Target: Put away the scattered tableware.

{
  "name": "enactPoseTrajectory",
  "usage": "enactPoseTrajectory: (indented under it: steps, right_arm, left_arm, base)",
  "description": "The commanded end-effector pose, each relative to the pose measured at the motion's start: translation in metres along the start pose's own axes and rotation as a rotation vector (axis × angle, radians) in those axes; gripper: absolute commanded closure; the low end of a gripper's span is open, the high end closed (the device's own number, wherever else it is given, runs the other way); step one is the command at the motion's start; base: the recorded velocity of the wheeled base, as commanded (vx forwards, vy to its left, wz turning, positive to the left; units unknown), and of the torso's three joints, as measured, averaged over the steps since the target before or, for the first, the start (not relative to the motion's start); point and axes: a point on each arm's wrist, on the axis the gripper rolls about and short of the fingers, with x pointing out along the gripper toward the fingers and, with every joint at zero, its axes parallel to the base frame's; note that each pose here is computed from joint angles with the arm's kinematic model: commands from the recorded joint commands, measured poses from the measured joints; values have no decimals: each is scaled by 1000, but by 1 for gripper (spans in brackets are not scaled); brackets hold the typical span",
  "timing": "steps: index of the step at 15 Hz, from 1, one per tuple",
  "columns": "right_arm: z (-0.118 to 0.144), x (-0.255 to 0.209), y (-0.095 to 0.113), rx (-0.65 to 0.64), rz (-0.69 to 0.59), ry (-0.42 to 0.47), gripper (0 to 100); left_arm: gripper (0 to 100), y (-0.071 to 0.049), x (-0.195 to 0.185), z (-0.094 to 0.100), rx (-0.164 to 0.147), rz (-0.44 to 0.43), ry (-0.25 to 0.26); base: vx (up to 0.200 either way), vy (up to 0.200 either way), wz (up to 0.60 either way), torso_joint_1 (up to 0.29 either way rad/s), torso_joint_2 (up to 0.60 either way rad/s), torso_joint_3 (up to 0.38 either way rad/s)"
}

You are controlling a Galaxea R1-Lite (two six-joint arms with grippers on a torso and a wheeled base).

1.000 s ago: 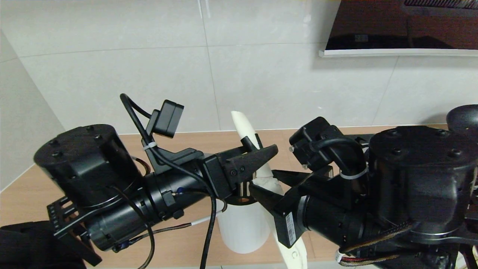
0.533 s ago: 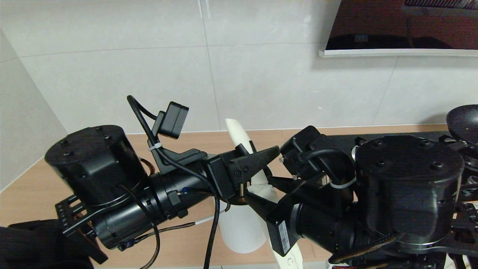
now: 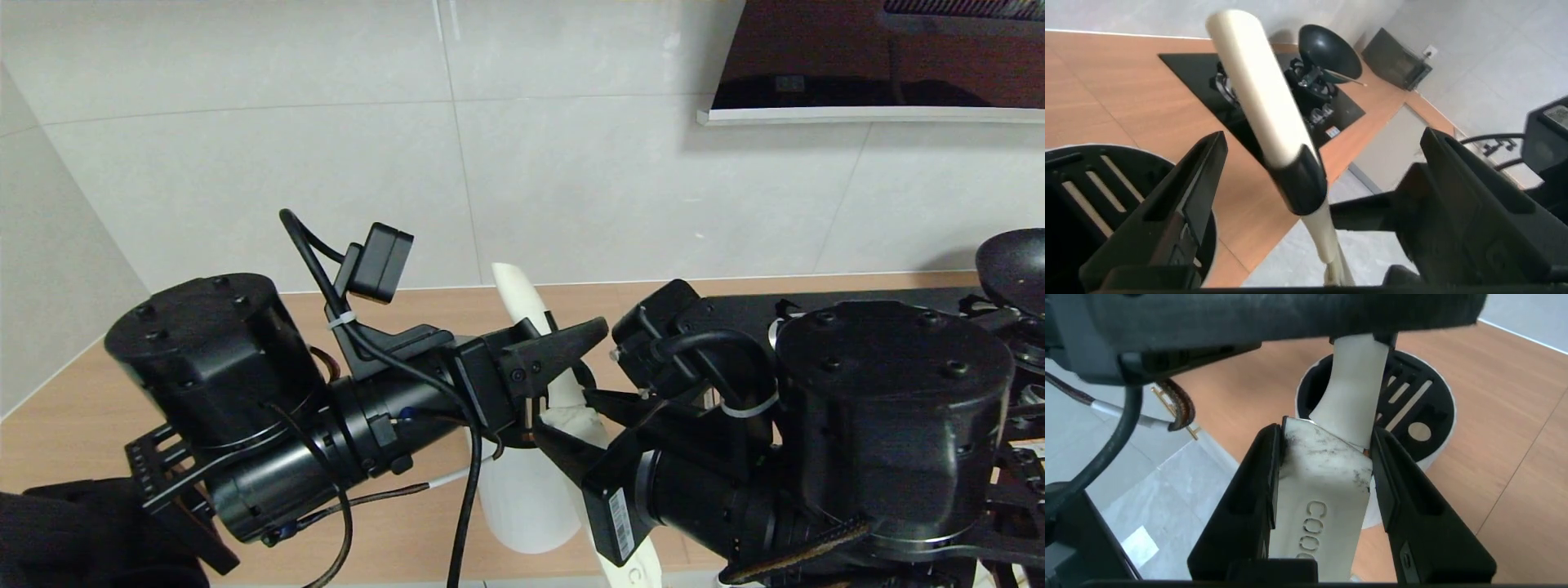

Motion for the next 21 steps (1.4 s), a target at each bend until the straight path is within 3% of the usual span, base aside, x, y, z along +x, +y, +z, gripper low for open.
enactPoseTrajectory:
  steps: [1, 3, 10, 11, 15, 17, 18, 20, 21]
  right_arm:
    - [0, 0, 0, 0, -1, 0, 100]
    - [0, 0, 0, 0, 2, 1, 100]
    - [0, 0, -1, 5, 0, -15, 100]
    - [0, 0, -1, 3, 0, -15, 0]
    - [0, -2, -1, 7, 0, -21, 0]
    - [8, -14, -6, 18, -1, -75, 0]
    - [13, -21, -9, 25, -6, -97, 0]
    - [18, -25, -20, 35, -40, -119, 0]
    - [20, -25, -27, 41, -62, -127, 0]
  left_arm:
    - [100, 0, 1, 0, 12, 4, -2]
    - [100, 2, 1, -2, 31, 11, 3]
    - [100, 2, 1, -1, 32, 11, -1]
    - [100, 2, 1, 0, 33, 7, -6]
    - [100, -5, -4, 8, 51, -12, -52]
    - [100, -19, -17, 26, 118, -46, -119]
    - [100, -20, -22, 35, 162, -39, -156]
    - [100, -17, -30, 48, 272, -8, -204]
    - [100, -13, -33, 54, 348, 15, -230]
  base:
    - [0, 0, 0, 0, 0, 0]
    - [0, 0, 0, 0, 0, 0]
    - [0, 0, 0, 0, 0, 0]
    - [0, 0, 0, 0, 0, 0]
    - [0, 0, 0, 0, 0, 0]
    - [0, 0, 0, 0, 0, 0]
    - [0, 0, 0, 0, 0, 0]
    - [0, 0, 0, 0, 0, 0]
    - [0, 0, 0, 0, 0, 0]
